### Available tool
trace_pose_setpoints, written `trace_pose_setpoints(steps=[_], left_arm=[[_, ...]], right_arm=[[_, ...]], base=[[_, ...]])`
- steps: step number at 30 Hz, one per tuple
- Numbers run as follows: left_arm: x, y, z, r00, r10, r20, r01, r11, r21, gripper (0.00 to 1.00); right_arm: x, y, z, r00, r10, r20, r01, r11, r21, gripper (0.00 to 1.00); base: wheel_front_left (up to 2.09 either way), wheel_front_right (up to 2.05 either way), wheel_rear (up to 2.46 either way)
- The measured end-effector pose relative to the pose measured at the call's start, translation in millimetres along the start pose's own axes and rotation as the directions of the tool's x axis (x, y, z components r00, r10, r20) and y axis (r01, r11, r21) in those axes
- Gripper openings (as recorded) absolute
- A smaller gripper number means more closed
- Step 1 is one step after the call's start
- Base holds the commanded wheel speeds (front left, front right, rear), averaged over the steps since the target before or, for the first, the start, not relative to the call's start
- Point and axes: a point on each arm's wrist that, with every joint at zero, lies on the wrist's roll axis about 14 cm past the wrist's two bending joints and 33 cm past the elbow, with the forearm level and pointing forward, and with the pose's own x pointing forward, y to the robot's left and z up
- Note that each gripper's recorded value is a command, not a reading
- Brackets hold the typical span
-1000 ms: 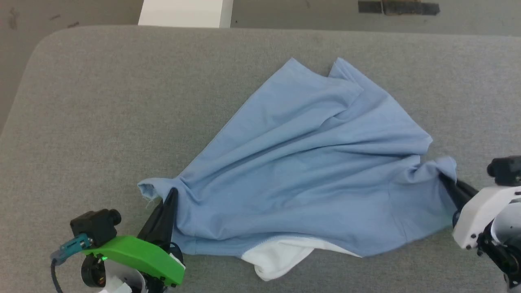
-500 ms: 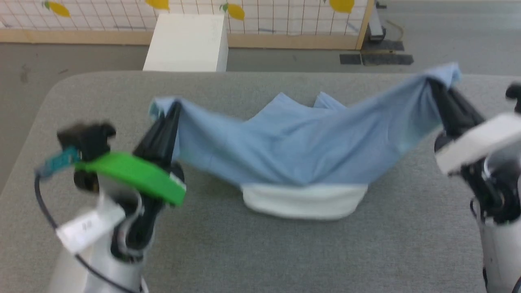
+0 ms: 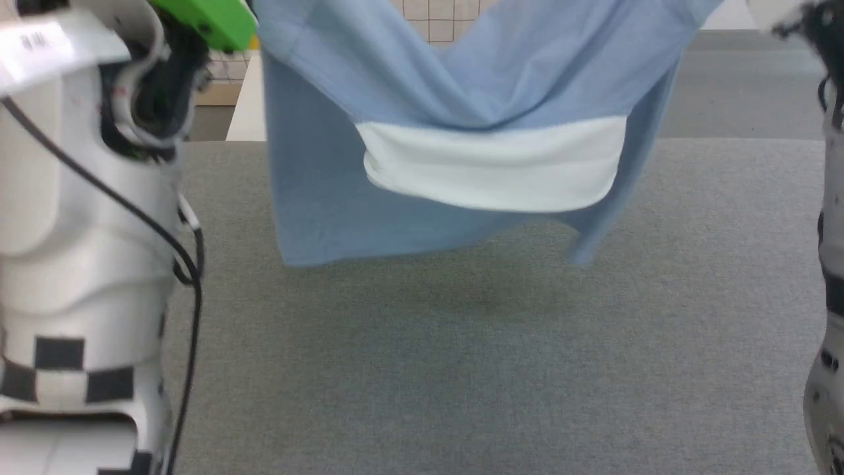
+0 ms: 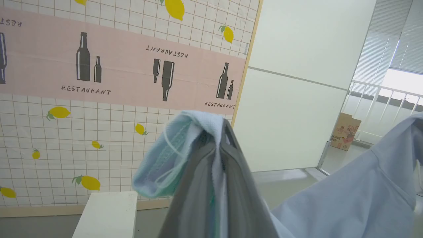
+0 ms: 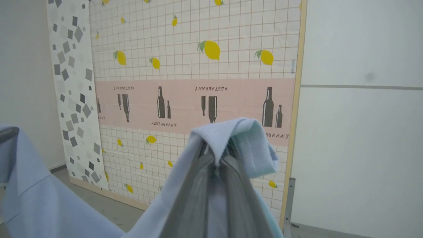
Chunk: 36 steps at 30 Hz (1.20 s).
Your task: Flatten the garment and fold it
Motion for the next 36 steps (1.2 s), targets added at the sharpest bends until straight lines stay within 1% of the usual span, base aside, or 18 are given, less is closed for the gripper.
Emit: trace_pose_setpoints(steps=[2, 4, 6, 10, 14, 17, 20, 23, 25, 28, 32, 34, 36], left_arm=[[10, 6, 8, 1.000, 0.023, -0.012, -0.023, 1.000, 0.021, 0.00], [17, 12, 9, 0.998, 0.042, -0.036, -0.041, 0.998, 0.045, 0.00], [26, 17, 6, 0.996, 0.065, -0.068, -0.060, 0.995, 0.078, 0.00], [45, 27, 2, 0.992, 0.096, -0.078, -0.091, 0.993, 0.071, 0.00], [66, 35, -8, 0.992, 0.110, -0.057, -0.107, 0.992, 0.068, 0.00], [85, 38, -7, 0.993, 0.111, 0.031, -0.114, 0.990, 0.085, 0.00], [105, 38, 6, 0.984, 0.094, 0.151, -0.104, 0.993, 0.059, 0.00], [123, 43, 6, 0.969, 0.085, 0.230, -0.094, 0.995, 0.026, 0.00], [134, 50, -4, 0.963, 0.082, 0.258, -0.087, 0.996, 0.009, 0.00], [146, 64, -42, 0.966, 0.081, 0.247, -0.078, 0.997, -0.019, 0.00], [148, 93, -114, 0.981, 0.110, 0.158, -0.104, 0.993, -0.051, 0.00], [142, 109, -154, 0.988, 0.133, 0.078, -0.128, 0.990, -0.060, 0.00], [133, 125, -183, 0.987, 0.161, 0.024, -0.159, 0.984, -0.080, 0.00]], right_arm=[[9, -2, 10, 1.000, -0.013, 0.000, 0.013, 1.000, -0.021, 0.00], [16, -4, 8, 0.999, -0.026, -0.034, 0.025, 0.999, -0.029, 0.00], [23, -10, 1, 0.996, -0.047, -0.080, 0.042, 0.997, -0.060, 0.00], [39, -27, -9, 0.988, -0.099, -0.118, 0.086, 0.990, -0.108, 0.00], [58, -38, -26, 0.983, -0.128, -0.130, 0.113, 0.987, -0.118, 0.00], [77, -41, -36, 0.985, -0.134, -0.108, 0.118, 0.982, -0.147, 0.00], [98, -46, -33, 0.989, -0.139, -0.051, 0.128, 0.975, -0.183, 0.00], [116, -54, -40, 0.989, -0.149, -0.025, 0.140, 0.966, -0.218, 0.00], [126, -61, -55, 0.987, -0.160, -0.028, 0.149, 0.959, -0.240, 0.00], [134, -78, -94, 0.981, -0.184, -0.063, 0.163, 0.953, -0.254, 0.00], [132, -104, -165, 0.962, -0.226, -0.153, 0.179, 0.947, -0.267, 0.00], [124, -109, -209, 0.944, -0.234, -0.234, 0.170, 0.950, -0.264, 0.00], [115, -108, -248, 0.926, -0.225, -0.303, 0.146, 0.954, -0.262, 0.00]], base=[[0.00, 0.00, 0.00], [0.00, 0.00, 0.00], [0.00, 0.00, 0.00], [0.00, 0.00, 0.00], [0.00, 0.00, 0.00], [0.00, 0.00, 0.00], [0.00, 0.00, 0.00], [0.00, 0.00, 0.00], [0.00, 0.00, 0.00], [0.00, 0.00, 0.00], [0.00, 0.00, 0.00], [0.00, 0.00, 0.00], [0.00, 0.00, 0.00]])
